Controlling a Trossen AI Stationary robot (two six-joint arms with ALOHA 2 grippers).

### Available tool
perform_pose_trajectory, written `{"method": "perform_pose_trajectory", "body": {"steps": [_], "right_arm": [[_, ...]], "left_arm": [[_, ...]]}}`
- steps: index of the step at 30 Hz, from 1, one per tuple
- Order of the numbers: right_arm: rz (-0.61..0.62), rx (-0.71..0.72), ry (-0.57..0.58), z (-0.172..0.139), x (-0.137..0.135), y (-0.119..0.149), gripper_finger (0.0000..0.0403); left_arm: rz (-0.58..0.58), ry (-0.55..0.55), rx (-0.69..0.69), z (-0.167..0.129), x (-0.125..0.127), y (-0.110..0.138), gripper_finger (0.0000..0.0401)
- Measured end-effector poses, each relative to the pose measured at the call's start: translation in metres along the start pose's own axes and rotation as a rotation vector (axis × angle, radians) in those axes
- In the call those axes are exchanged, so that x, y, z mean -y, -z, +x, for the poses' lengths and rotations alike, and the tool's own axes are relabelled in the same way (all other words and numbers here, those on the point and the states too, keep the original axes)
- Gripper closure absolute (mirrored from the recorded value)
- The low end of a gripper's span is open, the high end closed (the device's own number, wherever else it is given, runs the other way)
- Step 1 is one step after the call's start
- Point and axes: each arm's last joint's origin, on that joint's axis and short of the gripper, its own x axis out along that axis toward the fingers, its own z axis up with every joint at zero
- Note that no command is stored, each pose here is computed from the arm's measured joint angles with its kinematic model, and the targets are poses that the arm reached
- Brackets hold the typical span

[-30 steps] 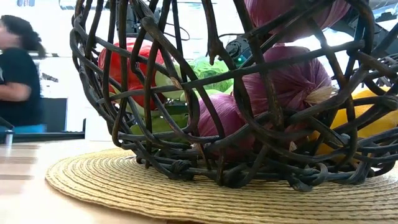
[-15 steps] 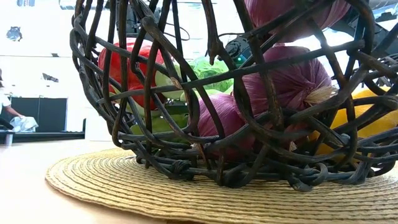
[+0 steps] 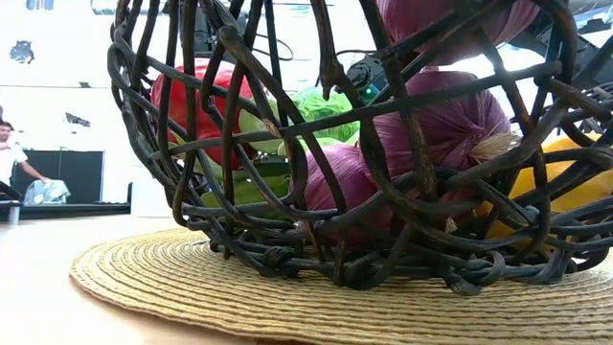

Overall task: Build produce basket
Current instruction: Put the green beans into the black basket

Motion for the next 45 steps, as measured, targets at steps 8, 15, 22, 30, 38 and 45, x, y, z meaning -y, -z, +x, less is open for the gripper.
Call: {"method": "perform_pose_trajectory", "body": {"steps": [8, 15, 22, 30, 38, 45], "right_arm": [[-0.035, 0.083, 0.104, -0.029, -0.016, -0.011, 0.0128], [-0.059, 0.091, 0.179, -0.027, -0.019, -0.01, 0.0129], [-0.028, -0.049, 0.209, 0.017, -0.002, -0.008, 0.0129], [-0.071, -0.049, 0.205, 0.015, -0.005, -0.014, 0.0129], [-0.059, -0.066, 0.184, 0.013, -0.003, -0.014, 0.0129], [-0.001, -0.118, 0.211, 0.012, 0.001, -0.009, 0.0146]], "left_arm": [[0.0, 0.0, 0.001, 0.0, 0.0, 0.0, 0.0304], [0.0, 0.0, 0.001, 0.0, 0.0, 0.0, 0.0304], [0.001, 0.0, 0.002, 0.0, 0.0, 0.0, 0.0304], [0.008, 0.054, 0.02, 0.0, 0.002, -0.001, 0.0304], [0.009, 0.057, 0.025, 0.0, 0.002, -0.001, 0.0304], [0.019, 0.057, 0.026, 0.0, 0.002, -0.001, 0.0304]]}}
